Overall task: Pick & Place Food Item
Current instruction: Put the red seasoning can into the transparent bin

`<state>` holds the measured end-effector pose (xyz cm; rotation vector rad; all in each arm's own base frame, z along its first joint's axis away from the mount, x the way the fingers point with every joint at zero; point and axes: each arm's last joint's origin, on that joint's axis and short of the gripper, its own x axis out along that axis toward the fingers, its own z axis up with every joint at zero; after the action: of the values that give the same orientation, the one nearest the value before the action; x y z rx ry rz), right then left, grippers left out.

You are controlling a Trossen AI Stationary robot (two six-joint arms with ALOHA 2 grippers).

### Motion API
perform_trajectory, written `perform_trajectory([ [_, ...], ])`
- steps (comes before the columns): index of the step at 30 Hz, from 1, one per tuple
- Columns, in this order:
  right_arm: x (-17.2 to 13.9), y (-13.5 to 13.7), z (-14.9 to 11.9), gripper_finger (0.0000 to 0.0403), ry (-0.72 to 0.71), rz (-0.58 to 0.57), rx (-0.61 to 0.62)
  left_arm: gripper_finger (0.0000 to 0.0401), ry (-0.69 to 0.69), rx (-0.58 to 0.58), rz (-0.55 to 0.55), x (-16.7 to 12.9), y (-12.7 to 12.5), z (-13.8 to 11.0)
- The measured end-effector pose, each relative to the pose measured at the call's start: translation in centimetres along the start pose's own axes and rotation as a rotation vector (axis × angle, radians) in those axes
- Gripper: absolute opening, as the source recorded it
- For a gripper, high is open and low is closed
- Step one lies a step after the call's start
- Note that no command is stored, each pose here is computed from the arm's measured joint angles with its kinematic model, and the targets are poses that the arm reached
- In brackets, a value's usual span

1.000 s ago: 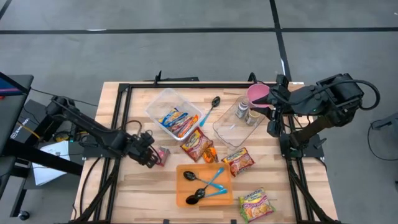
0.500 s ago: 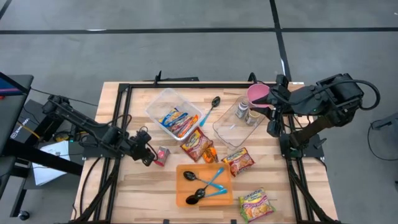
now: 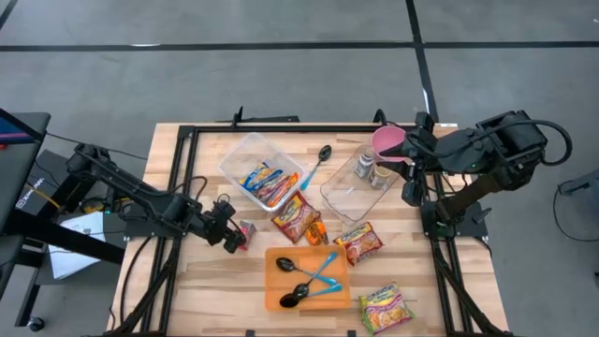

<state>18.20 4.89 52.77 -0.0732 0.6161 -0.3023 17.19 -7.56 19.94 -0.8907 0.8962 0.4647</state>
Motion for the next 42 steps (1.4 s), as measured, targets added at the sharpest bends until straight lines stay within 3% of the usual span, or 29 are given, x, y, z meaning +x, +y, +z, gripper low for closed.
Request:
perform_trajectory([
  [7, 0.0, 0.0, 0.0, 0.0087, 0.0, 0.0, 0.0, 0.0374, -0.02, -0.088, 0.128, 2.6, 0.2, 0.3],
  [19, 0.0, 0.0, 0.0, 0.0087, 0.004, -0.001, -0.003, 0.0345, -0.053, -0.169, 0.241, 5.8, 0.8, 1.6],
  [25, 0.0, 0.0, 0.0, 0.0087, 0.005, 0.0, -0.003, 0.0307, -0.057, -0.25, 0.266, 6.6, 1.2, 2.1],
  [33, 0.0, 0.0, 0.0, 0.0087, 0.005, 0.002, -0.005, 0.0188, -0.057, -0.293, 0.277, 6.5, 1.3, 2.3],
  [42, 0.0, 0.0, -0.1, 0.0087, 0.005, 0.002, -0.005, 0.0188, -0.007, -0.342, 0.23, 5.5, 1.1, 2.2],
])
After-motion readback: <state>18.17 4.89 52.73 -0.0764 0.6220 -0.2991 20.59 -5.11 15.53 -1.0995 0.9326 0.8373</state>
